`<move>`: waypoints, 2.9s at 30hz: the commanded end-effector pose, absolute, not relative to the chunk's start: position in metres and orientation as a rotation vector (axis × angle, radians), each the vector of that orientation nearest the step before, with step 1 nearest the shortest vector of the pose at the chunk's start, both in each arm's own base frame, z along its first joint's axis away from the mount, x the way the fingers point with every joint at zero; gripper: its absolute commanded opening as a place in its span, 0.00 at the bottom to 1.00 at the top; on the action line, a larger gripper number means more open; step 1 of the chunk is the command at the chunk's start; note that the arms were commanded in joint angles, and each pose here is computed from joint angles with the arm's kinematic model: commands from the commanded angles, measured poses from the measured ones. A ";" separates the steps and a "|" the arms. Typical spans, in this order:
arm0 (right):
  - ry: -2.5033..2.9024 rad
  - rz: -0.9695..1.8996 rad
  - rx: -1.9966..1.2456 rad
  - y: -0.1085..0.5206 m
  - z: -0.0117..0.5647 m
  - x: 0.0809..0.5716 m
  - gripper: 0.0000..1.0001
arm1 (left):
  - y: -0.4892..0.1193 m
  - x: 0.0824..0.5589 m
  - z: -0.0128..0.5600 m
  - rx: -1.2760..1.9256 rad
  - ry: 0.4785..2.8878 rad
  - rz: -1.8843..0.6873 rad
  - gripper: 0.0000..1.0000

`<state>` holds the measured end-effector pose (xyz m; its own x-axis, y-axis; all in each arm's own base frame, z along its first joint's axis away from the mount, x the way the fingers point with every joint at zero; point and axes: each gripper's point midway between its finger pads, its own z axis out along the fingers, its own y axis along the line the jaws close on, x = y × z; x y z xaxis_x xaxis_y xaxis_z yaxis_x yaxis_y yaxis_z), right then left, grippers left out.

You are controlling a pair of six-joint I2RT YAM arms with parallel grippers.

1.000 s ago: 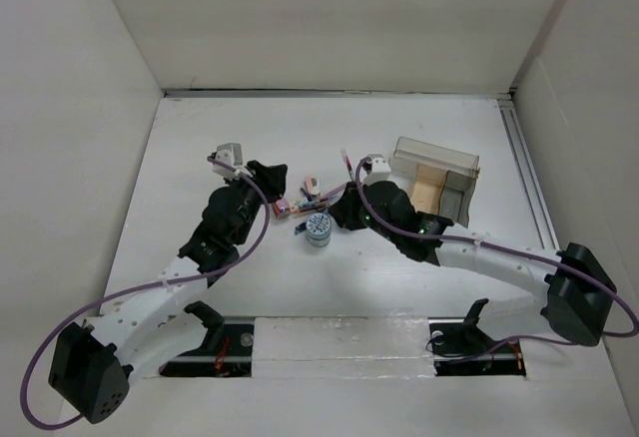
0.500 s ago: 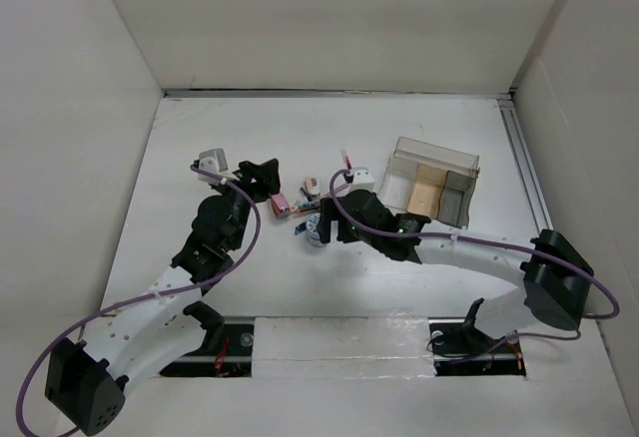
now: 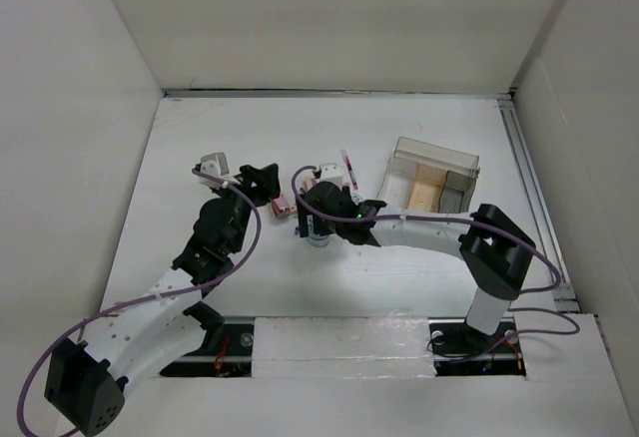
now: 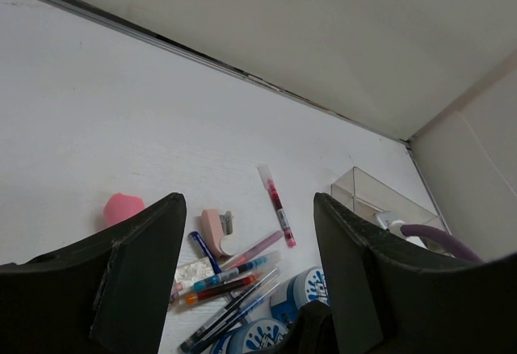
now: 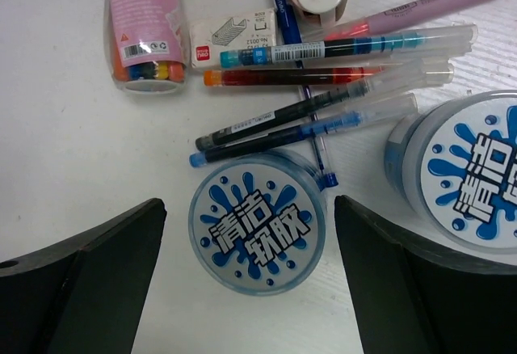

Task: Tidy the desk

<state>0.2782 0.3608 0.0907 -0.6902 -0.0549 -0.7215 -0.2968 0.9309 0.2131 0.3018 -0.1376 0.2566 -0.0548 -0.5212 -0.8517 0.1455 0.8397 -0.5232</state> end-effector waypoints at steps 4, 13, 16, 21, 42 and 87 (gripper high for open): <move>2.311 0.364 -0.247 0.369 0.085 0.285 0.82 | -0.134 0.300 0.270 -0.340 1.487 -0.576 0.60; 2.325 0.396 -0.198 0.370 0.087 0.281 0.53 | -0.131 0.294 0.275 -0.343 1.452 -0.601 0.60; 2.298 0.481 -0.185 0.376 0.103 0.279 0.48 | -0.128 0.296 0.274 -0.355 1.461 -0.578 0.60; 2.132 0.632 -0.119 0.377 0.182 0.283 0.45 | -0.128 0.295 0.275 -0.355 1.462 -0.577 0.60; 1.686 0.312 0.719 0.118 0.266 0.403 0.46 | -0.136 0.283 0.287 -0.329 1.431 -0.656 0.60; 2.107 0.389 0.241 0.267 0.148 0.344 0.58 | -0.136 0.284 0.287 -0.334 1.432 -0.654 0.60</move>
